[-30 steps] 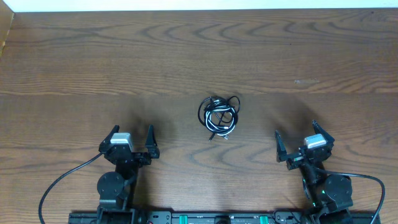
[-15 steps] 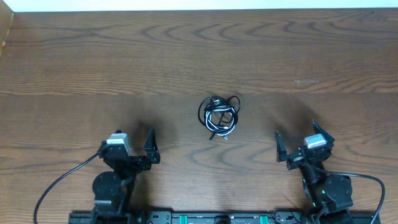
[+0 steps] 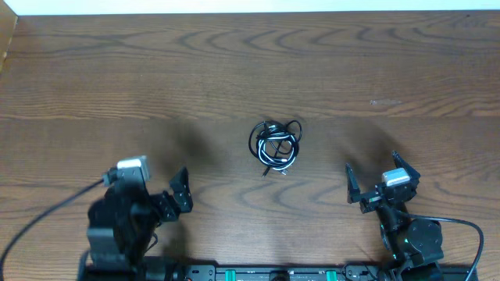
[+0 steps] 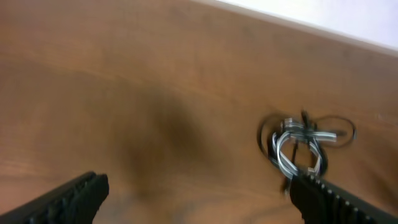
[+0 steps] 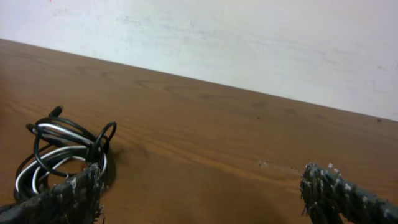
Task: Untangle cables
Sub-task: 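Move the left gripper forward over the black and white cable bundle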
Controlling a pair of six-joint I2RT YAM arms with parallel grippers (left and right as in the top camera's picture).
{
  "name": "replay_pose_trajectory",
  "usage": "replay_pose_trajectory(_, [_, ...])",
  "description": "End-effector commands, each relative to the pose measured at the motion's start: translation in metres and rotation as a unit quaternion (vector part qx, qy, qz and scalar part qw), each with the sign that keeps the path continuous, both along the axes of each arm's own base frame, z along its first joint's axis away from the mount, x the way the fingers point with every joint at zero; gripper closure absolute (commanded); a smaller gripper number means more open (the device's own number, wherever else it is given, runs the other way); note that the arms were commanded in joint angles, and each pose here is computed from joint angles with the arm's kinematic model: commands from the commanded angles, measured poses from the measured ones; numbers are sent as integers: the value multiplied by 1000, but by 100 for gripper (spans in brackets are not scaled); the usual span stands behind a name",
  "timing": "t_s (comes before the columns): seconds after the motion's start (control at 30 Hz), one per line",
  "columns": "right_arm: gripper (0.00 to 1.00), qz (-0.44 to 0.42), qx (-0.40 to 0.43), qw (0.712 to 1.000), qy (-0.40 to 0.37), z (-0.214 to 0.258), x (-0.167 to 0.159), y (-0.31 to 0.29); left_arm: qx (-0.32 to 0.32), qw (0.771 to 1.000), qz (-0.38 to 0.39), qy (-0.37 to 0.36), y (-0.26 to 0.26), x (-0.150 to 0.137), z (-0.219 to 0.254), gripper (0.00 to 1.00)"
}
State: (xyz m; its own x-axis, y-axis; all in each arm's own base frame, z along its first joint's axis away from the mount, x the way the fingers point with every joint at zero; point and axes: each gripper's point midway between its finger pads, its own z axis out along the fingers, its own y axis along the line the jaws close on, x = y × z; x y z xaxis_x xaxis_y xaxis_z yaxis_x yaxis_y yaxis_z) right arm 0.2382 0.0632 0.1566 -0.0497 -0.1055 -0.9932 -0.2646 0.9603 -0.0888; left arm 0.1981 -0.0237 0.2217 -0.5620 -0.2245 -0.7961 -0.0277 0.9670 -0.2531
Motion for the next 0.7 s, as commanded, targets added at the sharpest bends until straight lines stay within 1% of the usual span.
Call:
replay_pose_trajectory(0.0, [1, 3, 5, 1000, 0, 0, -1, 1, -22, 998, -25, 57, -13, 7, 13, 1])
replay_pose_trajectory(0.2, [1, 3, 5, 1000, 0, 0, -1, 1, -47, 979, -52, 190, -27, 11, 12, 1])
replay_pose_trajectory(0.37, [1, 3, 5, 1000, 0, 0, -1, 1, -82, 951, -76, 287, -43, 14, -7, 1])
replay_pose_trajectory(0.5, [1, 3, 5, 1000, 0, 0, -1, 1, -106, 929, -87, 343, -53, 21, -26, 1])
replay_pose_trajectory(0.67, [1, 3, 5, 1000, 0, 0, -1, 1, -110, 910, -81, 391, -54, 32, -50, 1])
